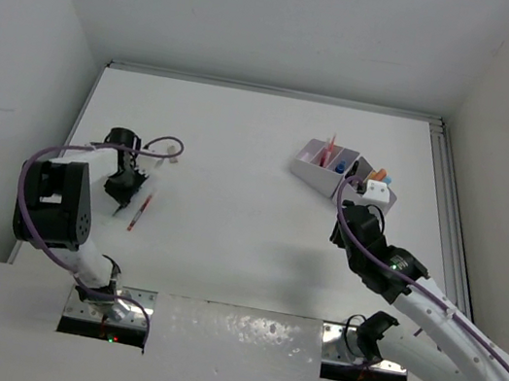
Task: Sort the stationery into containers
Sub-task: Pick up the pen from the center of the board, then place the pen in the storage box.
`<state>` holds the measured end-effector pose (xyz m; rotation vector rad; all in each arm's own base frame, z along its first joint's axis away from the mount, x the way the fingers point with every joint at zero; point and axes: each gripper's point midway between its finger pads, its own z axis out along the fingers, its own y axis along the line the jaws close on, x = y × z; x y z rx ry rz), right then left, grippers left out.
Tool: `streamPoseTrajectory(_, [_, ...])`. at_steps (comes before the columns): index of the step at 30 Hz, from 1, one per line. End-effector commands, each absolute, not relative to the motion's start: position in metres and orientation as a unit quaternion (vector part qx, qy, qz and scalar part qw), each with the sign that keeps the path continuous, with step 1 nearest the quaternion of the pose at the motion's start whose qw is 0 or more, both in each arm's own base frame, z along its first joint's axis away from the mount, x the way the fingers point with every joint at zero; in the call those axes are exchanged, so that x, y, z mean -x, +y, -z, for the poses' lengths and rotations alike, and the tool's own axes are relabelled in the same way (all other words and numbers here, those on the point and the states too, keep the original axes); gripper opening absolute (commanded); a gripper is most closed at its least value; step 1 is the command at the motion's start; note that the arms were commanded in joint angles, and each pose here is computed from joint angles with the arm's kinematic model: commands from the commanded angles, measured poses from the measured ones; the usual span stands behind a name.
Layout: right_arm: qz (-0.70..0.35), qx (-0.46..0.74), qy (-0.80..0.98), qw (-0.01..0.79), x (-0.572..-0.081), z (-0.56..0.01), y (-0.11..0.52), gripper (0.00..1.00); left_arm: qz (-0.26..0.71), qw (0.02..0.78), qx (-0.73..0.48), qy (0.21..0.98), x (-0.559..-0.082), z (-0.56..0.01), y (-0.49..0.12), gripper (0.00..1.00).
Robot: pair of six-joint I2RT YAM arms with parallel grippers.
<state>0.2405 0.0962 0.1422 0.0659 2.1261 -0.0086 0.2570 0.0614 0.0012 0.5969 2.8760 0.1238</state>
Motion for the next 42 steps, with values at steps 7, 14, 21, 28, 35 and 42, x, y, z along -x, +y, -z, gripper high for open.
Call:
streamPoseTrajectory(7, [0.001, -0.043, 0.866, 0.498, -0.245, -0.145, 0.096, 0.34, 0.023, 0.274, -0.216, 0.937, -0.346, -0.117, 0.040, 0.00])
streamPoseTrajectory(14, [0.029, -0.067, 0.877, 0.475, -0.242, -0.118, 0.083, 0.32, 0.116, 0.482, -0.232, 0.837, -0.454, -0.260, -0.055, 0.00])
streamPoseTrajectory(21, [0.024, -0.106, 0.871, 0.480, -0.238, -0.110, 0.076, 0.32, 0.252, 0.566, -0.294, 0.728, -0.506, -0.325, -0.248, 0.00])
streamPoseTrajectory(28, [0.041, -0.131, 0.872, 0.470, -0.222, -0.105, 0.058, 0.31, 0.344, 0.571, -0.318, 0.674, -0.512, -0.301, -0.379, 0.00])
streamPoseTrajectory(35, [0.044, -0.147, 0.868, 0.473, -0.214, -0.110, 0.048, 0.32, 0.415, 0.558, -0.304, 0.652, -0.506, -0.270, -0.436, 0.00])
streamPoseTrajectory(42, [0.048, -0.147, 0.867, 0.473, -0.213, -0.113, 0.046, 0.32, 0.432, 0.557, -0.298, 0.644, -0.509, -0.245, -0.454, 0.00])
